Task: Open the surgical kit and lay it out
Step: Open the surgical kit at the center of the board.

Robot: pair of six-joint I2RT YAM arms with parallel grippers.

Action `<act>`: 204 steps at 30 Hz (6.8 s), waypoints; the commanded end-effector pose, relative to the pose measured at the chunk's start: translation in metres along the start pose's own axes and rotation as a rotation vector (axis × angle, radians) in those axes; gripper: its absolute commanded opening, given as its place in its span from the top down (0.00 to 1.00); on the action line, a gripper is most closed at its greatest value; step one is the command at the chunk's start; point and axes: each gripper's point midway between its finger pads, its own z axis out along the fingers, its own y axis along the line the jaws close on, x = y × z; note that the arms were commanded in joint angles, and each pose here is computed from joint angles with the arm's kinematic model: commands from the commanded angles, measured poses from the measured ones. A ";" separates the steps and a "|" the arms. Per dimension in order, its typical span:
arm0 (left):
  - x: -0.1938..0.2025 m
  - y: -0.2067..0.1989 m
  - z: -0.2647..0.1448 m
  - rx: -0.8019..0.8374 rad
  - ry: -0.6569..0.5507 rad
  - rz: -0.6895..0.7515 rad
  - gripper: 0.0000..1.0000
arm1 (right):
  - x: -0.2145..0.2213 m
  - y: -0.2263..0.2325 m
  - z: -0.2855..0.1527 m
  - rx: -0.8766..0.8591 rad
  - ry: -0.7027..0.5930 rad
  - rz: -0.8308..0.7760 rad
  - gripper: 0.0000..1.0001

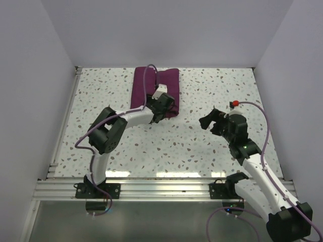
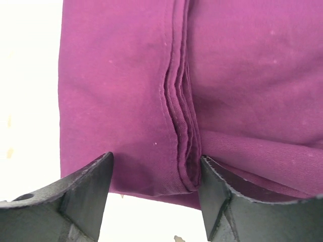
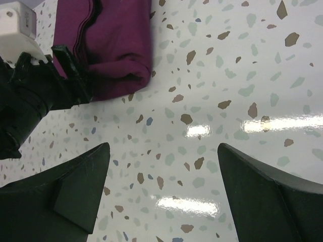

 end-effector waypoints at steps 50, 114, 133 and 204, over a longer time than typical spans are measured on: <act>0.021 0.256 0.010 -0.239 0.052 -0.783 0.00 | 0.000 0.078 0.087 0.053 0.210 -0.240 0.12; 0.045 0.226 0.020 -0.098 0.061 -0.768 0.01 | -0.074 0.011 0.179 0.722 -0.081 -0.320 1.00; -0.037 0.206 0.030 0.101 -0.088 -0.684 0.02 | -0.017 -0.042 0.160 0.768 0.074 -0.165 0.01; -0.166 0.118 0.065 0.256 -0.160 -0.234 1.00 | -0.030 -0.022 0.058 0.529 0.050 -0.210 0.02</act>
